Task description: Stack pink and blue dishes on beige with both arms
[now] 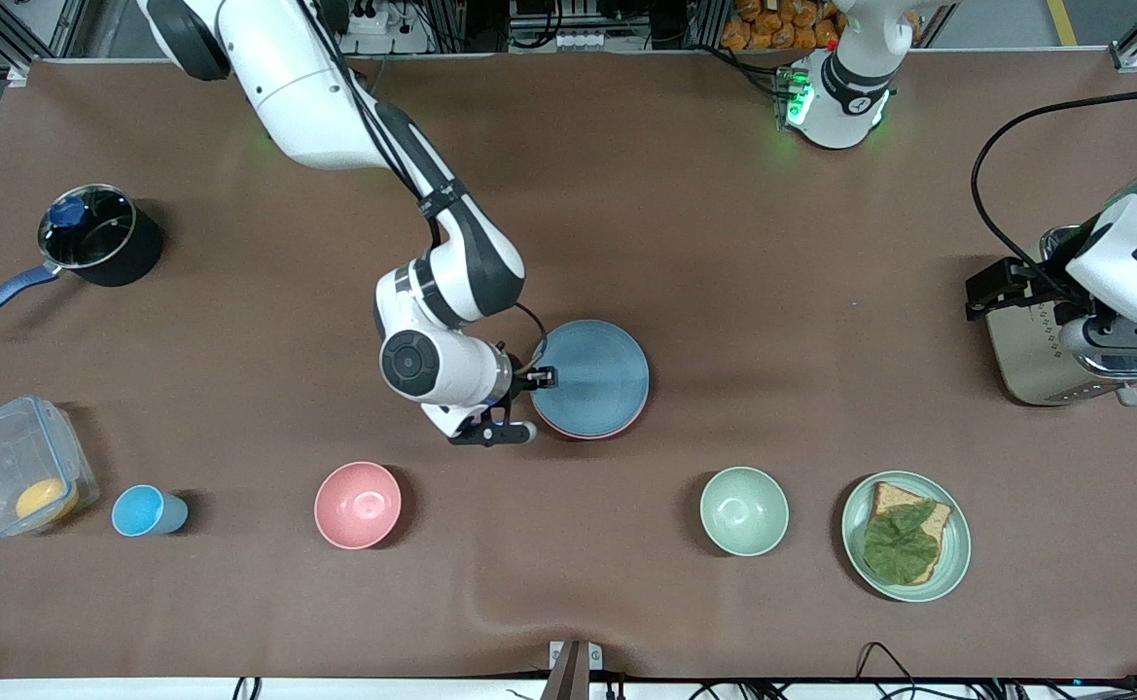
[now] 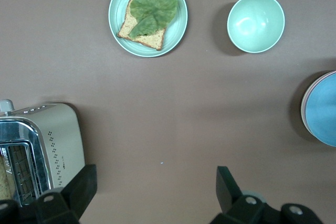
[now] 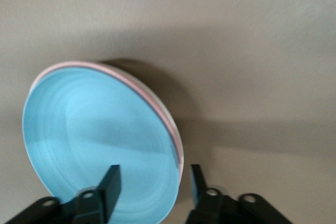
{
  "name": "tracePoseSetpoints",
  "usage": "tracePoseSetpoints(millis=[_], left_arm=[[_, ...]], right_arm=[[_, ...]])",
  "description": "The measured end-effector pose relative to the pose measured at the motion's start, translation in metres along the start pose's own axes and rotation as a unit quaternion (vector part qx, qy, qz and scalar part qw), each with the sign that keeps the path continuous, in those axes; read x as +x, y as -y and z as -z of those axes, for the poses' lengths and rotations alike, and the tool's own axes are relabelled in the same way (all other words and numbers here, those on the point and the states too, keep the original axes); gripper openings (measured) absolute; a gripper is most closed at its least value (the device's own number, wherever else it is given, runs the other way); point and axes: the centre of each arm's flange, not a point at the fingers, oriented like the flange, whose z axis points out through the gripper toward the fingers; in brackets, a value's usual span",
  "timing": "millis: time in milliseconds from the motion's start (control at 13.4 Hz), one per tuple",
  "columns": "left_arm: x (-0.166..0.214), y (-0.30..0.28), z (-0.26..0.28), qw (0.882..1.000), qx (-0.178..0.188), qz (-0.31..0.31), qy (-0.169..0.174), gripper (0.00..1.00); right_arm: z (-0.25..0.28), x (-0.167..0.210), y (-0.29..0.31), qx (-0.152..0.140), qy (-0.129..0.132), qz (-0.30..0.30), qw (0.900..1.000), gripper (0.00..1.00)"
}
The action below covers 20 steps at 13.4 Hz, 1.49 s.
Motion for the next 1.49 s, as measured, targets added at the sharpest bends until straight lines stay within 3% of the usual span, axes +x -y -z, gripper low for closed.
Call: tracePoseSetpoints(millis=[75,224,373,597,746,1119,1343,1493], left_arm=[[-0.001,0.001,0.001,1.000,0.000,0.000,-0.001,1.00],[-0.004,-0.006,0.008,1.000,0.001,-0.006,-0.007,1.00],[-0.008,-0.018,0.013,1.000,0.001,-0.016,-0.009,1.00],[-0.011,-0.022,0.015,1.000,0.003,-0.020,-0.005,1.00],[-0.011,-0.019,0.014,1.000,0.003,-0.021,-0.004,1.00],[-0.014,0.005,0.010,1.000,0.008,-0.022,0.002,1.00],[-0.028,0.026,0.002,1.000,-0.005,-0.012,-0.006,1.00],[-0.042,0.031,-0.002,1.000,-0.004,-0.009,-0.013,1.00]], right_arm=[[0.012,0.007,-0.011,0.001,0.001,-0.007,1.000,0.80],[0.047,0.018,-0.047,-0.002,0.028,-0.016,0.999,0.99],[0.098,0.028,-0.101,-0.011,0.050,-0.020,0.998,1.00],[0.184,0.031,-0.192,-0.071,0.051,-0.028,0.996,1.00],[0.225,0.022,-0.234,-0.089,0.059,-0.029,0.994,1.00],[0.311,0.003,-0.324,-0.113,0.032,-0.022,0.993,1.00],[0.360,-0.028,-0.328,-0.152,0.005,-0.021,0.988,1.00],[0.393,-0.061,-0.326,-0.149,-0.017,-0.023,0.988,1.00]])
